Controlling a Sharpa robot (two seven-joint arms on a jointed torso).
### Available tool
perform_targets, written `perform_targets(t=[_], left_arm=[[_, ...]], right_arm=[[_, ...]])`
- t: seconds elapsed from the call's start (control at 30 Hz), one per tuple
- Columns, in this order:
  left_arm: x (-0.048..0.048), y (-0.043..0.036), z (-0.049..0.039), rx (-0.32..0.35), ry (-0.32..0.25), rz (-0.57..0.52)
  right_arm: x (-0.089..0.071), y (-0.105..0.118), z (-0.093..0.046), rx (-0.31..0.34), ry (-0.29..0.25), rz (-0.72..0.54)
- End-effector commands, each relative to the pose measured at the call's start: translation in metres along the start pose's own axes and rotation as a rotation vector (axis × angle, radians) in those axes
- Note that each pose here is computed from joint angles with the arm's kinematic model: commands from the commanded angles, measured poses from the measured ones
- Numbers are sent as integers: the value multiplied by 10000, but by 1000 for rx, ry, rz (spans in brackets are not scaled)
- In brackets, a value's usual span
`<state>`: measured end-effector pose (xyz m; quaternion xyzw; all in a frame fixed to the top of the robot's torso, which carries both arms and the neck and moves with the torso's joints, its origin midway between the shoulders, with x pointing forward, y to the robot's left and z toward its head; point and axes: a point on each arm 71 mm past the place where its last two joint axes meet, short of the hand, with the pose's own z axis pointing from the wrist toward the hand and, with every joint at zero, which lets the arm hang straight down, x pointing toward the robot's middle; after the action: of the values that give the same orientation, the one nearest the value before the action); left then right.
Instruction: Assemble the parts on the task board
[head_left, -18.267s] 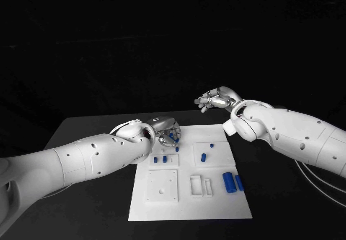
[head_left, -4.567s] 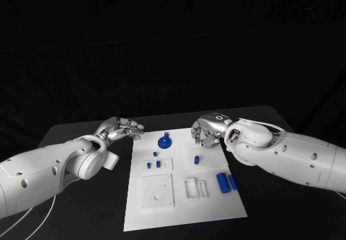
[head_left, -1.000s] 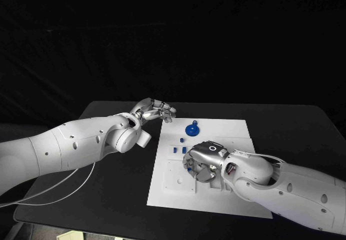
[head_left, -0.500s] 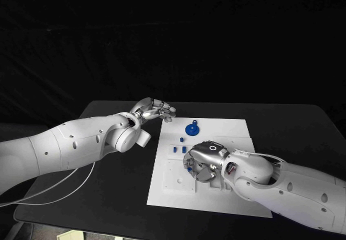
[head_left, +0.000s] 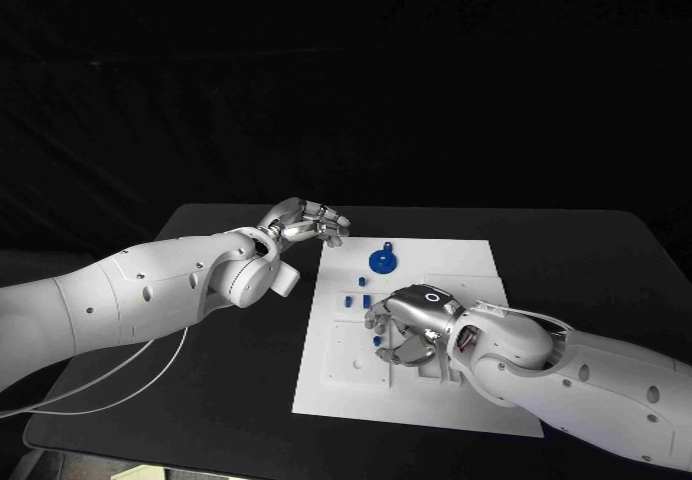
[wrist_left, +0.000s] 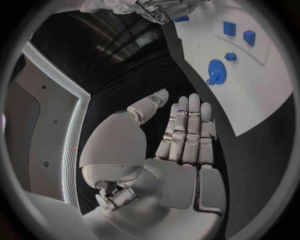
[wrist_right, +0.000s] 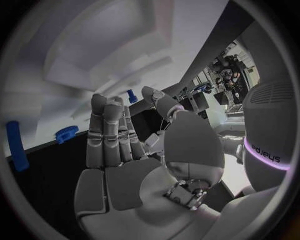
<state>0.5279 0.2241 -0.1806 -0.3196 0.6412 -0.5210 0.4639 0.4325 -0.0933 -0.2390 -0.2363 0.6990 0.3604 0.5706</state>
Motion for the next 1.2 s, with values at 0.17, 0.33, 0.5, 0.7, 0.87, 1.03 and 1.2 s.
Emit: perform_targets(t=[0.17,0.33,0.5,0.7,0.87,1.03,1.2], left_arm=[[4,-13,7,8,6,-7],[9,-12,12,8,9,-7],[-2,-8,12,8,7,-7],[-8,-6,14,7,6,-6],[1,-7,24,9,8,-6],[7,-10,21,10,10,-7],[-8,-4,17,6,4,-5]], right_arm=[[-92,7,-63,7,-71,51],[-357,-60,-106,24,-123,67],[-659,-163,-163,50,-140,66],[-966,-288,-224,91,-107,47],[-1096,-483,-287,156,-52,20],[-1101,-657,-353,215,-30,-77],[-968,-754,-446,252,28,-139]])
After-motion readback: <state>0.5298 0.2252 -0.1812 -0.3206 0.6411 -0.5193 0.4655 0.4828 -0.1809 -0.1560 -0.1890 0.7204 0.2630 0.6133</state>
